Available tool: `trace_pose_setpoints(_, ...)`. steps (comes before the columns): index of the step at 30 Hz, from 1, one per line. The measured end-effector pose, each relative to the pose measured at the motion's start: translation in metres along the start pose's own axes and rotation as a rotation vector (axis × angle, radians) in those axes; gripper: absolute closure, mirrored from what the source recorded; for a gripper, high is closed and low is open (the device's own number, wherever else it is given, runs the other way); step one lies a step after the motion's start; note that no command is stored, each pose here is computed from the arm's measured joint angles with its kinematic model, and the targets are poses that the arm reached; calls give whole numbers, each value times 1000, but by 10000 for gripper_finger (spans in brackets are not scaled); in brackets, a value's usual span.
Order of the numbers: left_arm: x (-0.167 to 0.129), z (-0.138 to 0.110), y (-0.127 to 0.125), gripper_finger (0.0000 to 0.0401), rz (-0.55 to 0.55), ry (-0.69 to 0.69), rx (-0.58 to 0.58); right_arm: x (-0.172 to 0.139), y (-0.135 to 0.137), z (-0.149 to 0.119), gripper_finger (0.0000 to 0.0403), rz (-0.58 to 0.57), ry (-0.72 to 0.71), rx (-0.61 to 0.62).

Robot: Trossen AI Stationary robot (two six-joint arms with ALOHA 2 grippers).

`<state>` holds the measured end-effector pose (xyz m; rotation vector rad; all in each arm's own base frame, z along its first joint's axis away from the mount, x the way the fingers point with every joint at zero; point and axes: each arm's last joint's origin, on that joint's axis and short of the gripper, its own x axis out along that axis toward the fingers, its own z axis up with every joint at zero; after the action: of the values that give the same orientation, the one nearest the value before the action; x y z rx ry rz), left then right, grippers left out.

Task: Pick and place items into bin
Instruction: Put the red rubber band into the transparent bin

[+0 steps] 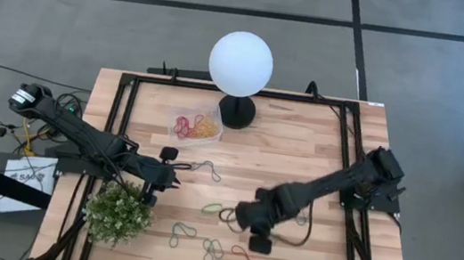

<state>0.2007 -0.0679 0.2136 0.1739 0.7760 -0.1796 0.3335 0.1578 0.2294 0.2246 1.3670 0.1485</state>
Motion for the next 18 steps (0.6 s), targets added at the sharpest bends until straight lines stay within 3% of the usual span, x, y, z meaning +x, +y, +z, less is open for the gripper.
trace_pose_setpoints(6,0,5,0,355,0,-49,12,11,23,4,340,67,15,42)
trace_pose_setpoints(13,0,7,0,355,0,-76,-36,42,30,21,340,109,107,90)
trace_pose_setpoints(18,0,9,0,355,13,-92,-70,45,38,30,340,142,145,88)
